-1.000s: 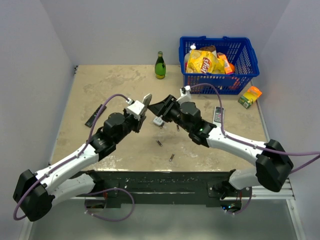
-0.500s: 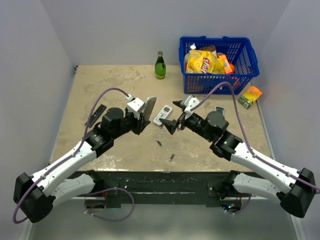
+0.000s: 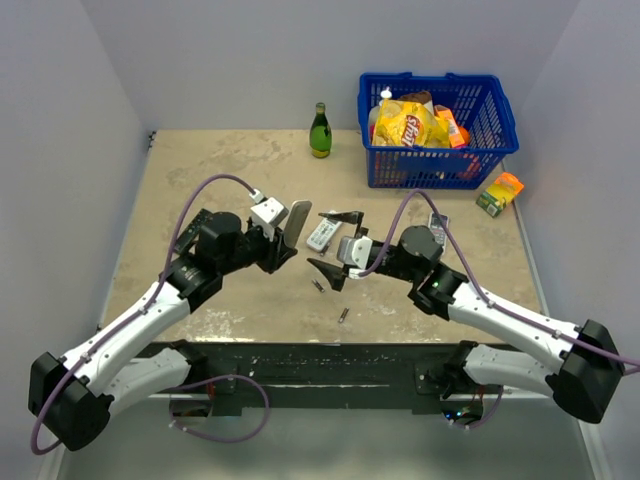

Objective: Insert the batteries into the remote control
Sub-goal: Remove the battery cover from the remote control.

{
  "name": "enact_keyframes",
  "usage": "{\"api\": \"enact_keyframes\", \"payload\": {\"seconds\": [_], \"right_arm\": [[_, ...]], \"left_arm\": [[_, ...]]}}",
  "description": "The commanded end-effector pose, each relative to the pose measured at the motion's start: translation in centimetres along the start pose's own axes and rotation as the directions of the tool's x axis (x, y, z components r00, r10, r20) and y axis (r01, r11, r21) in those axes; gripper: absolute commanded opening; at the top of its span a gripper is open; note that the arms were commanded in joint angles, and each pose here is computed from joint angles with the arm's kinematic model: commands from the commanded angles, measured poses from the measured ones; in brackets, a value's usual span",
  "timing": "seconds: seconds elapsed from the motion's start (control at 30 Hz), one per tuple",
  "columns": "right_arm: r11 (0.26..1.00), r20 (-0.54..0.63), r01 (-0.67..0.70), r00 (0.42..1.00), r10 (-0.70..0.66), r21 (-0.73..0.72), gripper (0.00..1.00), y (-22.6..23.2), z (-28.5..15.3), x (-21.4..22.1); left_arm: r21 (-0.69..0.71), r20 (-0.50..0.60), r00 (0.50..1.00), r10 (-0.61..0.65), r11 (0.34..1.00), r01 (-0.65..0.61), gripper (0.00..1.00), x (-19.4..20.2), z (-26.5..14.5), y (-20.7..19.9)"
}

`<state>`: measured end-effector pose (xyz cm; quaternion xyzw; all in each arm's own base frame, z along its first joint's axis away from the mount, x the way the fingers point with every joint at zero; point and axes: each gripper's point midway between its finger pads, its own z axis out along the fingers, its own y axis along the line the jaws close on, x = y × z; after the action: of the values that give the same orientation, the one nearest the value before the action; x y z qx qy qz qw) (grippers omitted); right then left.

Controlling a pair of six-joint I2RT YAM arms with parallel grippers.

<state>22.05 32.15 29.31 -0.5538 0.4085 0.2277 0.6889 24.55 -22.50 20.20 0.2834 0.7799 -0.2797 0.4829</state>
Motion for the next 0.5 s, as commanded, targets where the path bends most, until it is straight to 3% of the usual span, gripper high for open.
{"api": "enact_keyframes", "payload": {"seconds": [0.0,0.2,0.47], "right_arm": [[0.997,0.122,0.07,0.99,-0.066,-0.022,0.98,-0.4,1.5,-3.0],[0.996,0.121,0.08,0.989,-0.082,0.028,0.89,-1.0,2.1,-3.0],[0.99,0.11,0.117,0.986,-0.125,0.084,0.88,-2.4,2.3,-3.2]], "left_arm": [[0.056,0.091,0.996,0.002,0.998,-0.007,0.0,-2.7,-0.8,-0.8],[0.105,0.082,0.997,-0.003,0.994,-0.005,0.0,-2.4,-0.6,-1.5],[0.124,0.074,0.997,-0.003,0.992,-0.006,0.0,-2.2,-0.5,-1.8]]}}
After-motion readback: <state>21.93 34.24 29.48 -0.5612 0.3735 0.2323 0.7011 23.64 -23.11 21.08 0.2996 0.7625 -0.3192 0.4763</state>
